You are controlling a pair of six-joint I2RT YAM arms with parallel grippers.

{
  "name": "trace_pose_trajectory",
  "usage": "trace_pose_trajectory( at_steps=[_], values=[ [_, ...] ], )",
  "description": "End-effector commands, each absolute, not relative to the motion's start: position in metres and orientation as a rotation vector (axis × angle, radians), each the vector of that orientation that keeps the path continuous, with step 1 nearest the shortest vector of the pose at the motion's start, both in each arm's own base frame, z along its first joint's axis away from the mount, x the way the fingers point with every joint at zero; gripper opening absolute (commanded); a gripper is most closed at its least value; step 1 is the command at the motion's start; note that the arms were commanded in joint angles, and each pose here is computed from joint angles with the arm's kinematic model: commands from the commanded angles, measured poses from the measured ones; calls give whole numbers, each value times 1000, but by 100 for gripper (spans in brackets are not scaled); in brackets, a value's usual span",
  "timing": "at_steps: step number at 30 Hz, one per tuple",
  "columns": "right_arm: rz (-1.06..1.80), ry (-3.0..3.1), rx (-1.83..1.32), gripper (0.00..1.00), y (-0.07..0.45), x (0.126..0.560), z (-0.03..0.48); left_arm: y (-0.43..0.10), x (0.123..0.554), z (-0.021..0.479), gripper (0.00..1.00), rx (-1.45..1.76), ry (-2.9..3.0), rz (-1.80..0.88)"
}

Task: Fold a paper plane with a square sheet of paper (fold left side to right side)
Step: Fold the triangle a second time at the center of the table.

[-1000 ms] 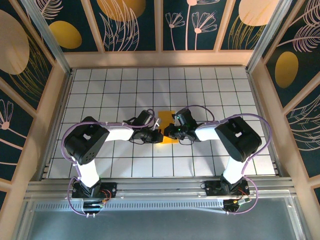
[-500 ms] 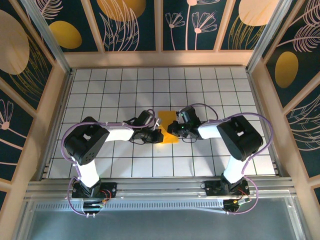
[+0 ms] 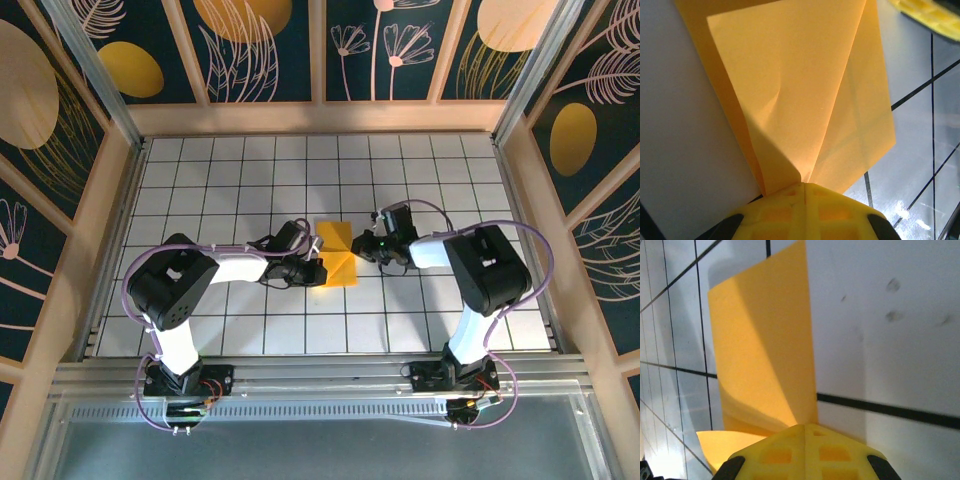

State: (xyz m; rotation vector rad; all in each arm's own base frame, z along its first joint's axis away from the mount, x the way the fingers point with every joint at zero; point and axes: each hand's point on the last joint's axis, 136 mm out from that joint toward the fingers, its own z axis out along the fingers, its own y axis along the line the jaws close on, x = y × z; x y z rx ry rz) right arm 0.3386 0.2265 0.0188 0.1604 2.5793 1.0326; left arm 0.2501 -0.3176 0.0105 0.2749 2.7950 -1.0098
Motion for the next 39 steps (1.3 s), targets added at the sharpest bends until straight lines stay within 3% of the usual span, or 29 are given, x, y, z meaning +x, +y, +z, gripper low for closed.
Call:
trace_pose_trajectory(
  at_steps=[1, 6, 14, 24, 39],
  values=[
    [889, 2604, 209, 0, 199, 351, 6, -274, 218, -38, 0, 196, 3021, -736],
    [943, 2567, 187, 0, 205, 349, 32, -275, 218, -37, 0, 207, 3013, -728],
    [1108, 2549, 127, 0, 244, 311, 54, -277, 220, -36, 0, 219, 3007, -722],
    [1150, 2587, 98, 0, 272, 315, 35, -283, 222, -31, 0, 226, 2989, -761],
    [997, 2764, 174, 0, 246, 291, -12, -329, 249, 25, 0, 304, 2850, -1036]
  ],
)
